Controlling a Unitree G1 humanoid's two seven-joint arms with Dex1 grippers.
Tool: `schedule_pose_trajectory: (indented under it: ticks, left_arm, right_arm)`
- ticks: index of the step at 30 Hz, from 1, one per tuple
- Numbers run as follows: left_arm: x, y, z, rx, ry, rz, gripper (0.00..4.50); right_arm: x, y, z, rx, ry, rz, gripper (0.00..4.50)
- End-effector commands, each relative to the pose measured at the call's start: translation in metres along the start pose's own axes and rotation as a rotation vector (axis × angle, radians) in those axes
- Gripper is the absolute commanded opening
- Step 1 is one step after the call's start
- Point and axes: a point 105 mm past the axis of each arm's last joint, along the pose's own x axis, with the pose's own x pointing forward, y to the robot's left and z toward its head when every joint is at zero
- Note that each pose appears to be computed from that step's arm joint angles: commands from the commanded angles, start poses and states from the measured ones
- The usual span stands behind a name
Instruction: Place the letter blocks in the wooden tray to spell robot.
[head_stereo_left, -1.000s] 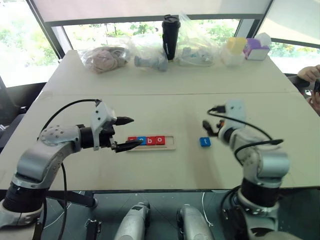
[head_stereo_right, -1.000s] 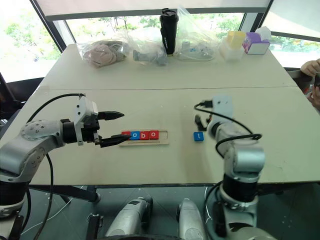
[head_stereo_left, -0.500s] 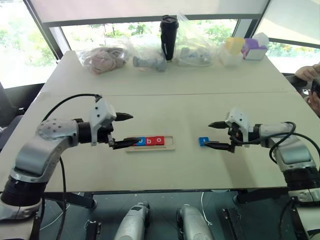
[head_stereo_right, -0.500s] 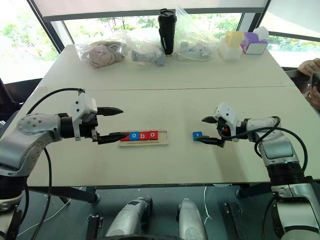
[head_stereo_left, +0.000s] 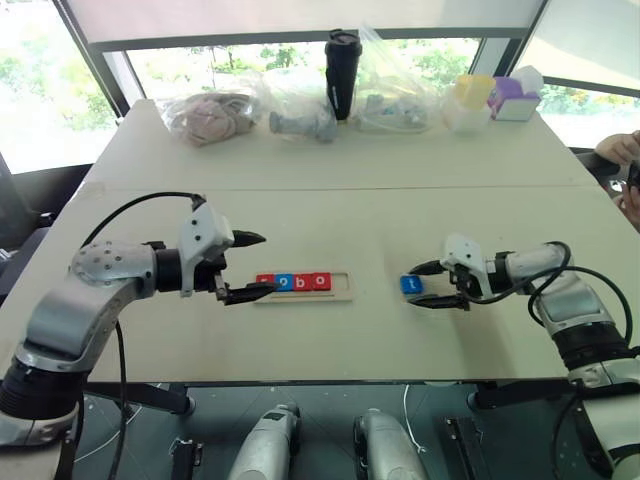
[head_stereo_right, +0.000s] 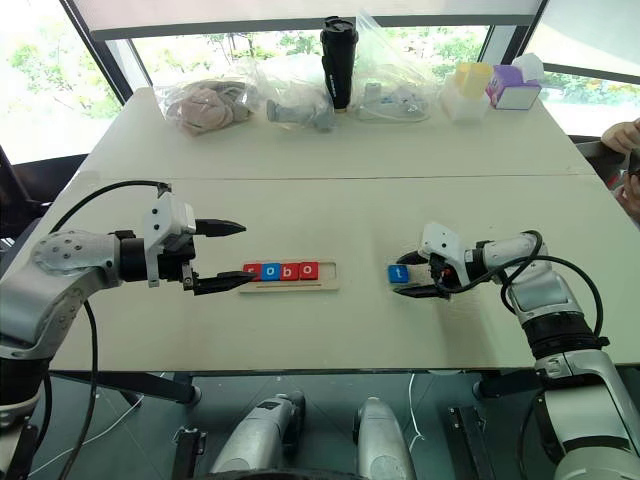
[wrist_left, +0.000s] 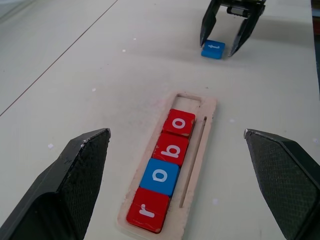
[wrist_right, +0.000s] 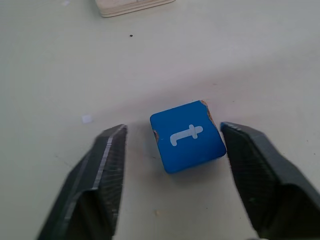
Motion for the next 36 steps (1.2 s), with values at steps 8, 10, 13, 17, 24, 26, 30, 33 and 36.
schedule_pose_trajectory:
  ticks: [8, 10, 13, 17, 24, 26, 30, 33, 36]
  left_arm:
    - [-0.007, 0.001, 0.007, 0.032, -0.011, 0.024, 4.5]
    - [-0.01, 0.0, 0.003, 0.024, 0.004, 0.021, 4.5]
    - [-0.012, -0.003, -0.001, 0.019, 0.026, 0.012, 4.5]
    - [-0.012, -0.003, -0.001, 0.024, 0.036, 0.024, 4.5]
    - [-0.011, -0.009, 0.0, 0.01, 0.036, 0.034, 4.5]
    - [-0.011, -0.01, -0.002, 0.007, 0.045, 0.037, 4.5]
    - [-0.008, -0.012, -0.003, -0.001, 0.042, 0.037, 4.5]
    - [-0.008, -0.014, -0.004, -0.009, 0.044, 0.035, 4.5]
    - [-0.008, -0.014, -0.005, -0.014, 0.047, 0.036, 4.5]
  right_arm:
    - [0.001, -0.011, 0.037, -0.073, -0.074, -0.031, 1.15]
    - [0.016, -0.008, 0.061, -0.113, -0.117, 0.008, 1.15]
    - [0.036, 0.0, 0.079, -0.153, -0.137, 0.066, 1.15]
    - [0.058, 0.006, 0.087, -0.188, -0.127, 0.109, 1.15]
    - [0.071, 0.002, 0.082, -0.238, -0.055, 0.118, 1.15]
    - [0.072, 0.001, 0.083, -0.238, -0.051, 0.122, 1.15]
    - [0.076, 0.002, 0.083, -0.254, -0.037, 0.144, 1.15]
    - [0.079, 0.005, 0.084, -0.248, -0.044, 0.157, 1.15]
    - [0.083, 0.007, 0.084, -0.245, -0.044, 0.164, 1.15]
